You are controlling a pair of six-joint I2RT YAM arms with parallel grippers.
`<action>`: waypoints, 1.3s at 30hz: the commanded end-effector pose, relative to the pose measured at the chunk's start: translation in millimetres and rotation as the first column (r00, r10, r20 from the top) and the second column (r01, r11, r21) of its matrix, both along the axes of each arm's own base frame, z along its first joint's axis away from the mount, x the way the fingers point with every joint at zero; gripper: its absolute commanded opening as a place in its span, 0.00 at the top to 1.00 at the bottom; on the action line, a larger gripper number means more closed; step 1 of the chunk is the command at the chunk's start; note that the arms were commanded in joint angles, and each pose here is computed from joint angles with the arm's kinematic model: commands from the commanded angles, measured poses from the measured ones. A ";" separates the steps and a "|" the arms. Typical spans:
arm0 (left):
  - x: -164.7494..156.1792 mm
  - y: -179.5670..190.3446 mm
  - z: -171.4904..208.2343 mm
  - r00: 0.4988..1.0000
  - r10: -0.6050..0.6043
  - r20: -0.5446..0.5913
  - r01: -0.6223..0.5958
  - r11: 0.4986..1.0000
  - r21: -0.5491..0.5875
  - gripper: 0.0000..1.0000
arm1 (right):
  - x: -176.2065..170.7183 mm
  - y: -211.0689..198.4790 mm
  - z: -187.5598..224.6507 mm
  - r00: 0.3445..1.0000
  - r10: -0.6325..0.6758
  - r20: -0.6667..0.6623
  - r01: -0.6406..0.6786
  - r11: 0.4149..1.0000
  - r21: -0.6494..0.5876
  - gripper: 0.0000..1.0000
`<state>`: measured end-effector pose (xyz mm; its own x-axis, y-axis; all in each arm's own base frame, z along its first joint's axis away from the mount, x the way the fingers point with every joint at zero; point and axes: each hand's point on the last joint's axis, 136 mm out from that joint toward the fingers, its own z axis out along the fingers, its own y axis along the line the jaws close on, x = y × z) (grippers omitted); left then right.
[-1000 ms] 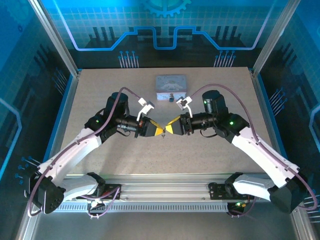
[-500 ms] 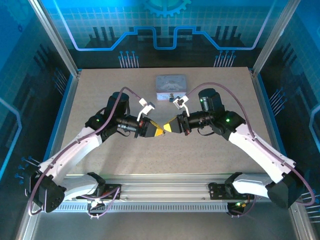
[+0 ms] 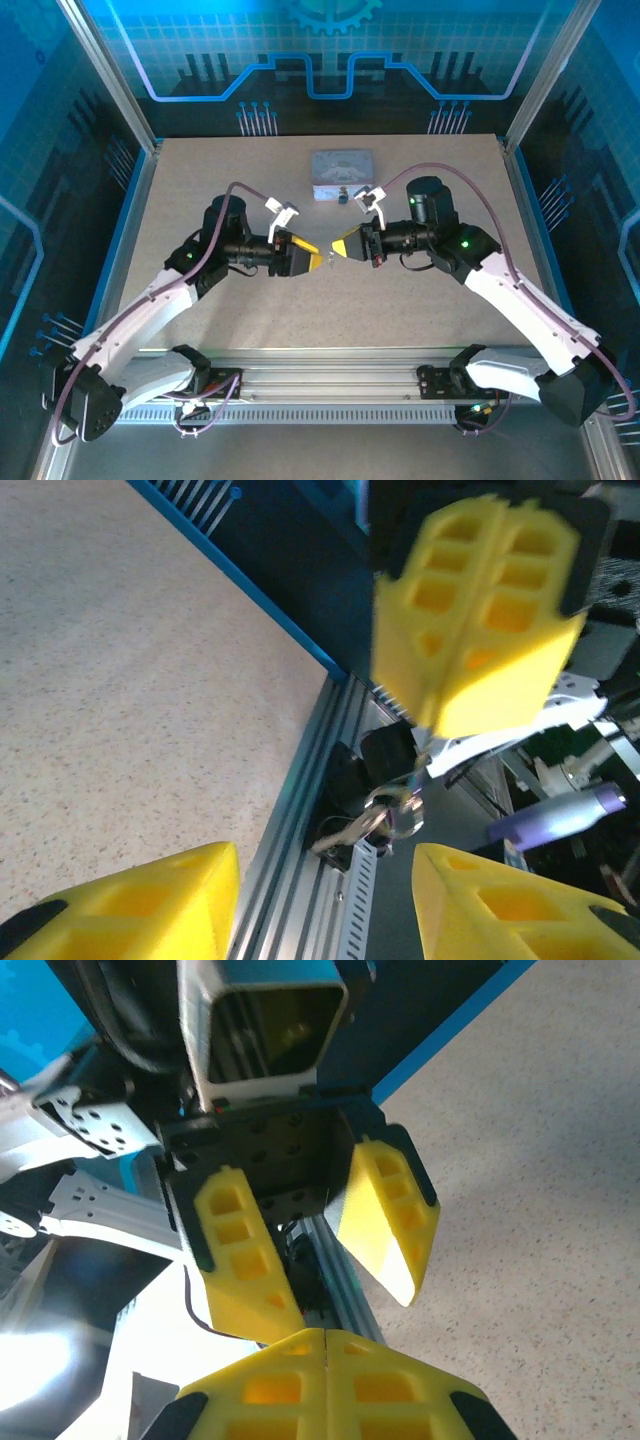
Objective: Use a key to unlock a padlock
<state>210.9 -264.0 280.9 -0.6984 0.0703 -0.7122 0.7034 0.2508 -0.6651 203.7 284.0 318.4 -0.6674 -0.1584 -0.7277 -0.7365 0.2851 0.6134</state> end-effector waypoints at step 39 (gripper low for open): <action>2.2 -23.8 22.4 0.998 0.045 0.042 -0.034 0.969 -0.246 0.63 | 13.4 -1.2 9.0 0.997 -0.052 0.050 0.048 0.996 0.071 1.00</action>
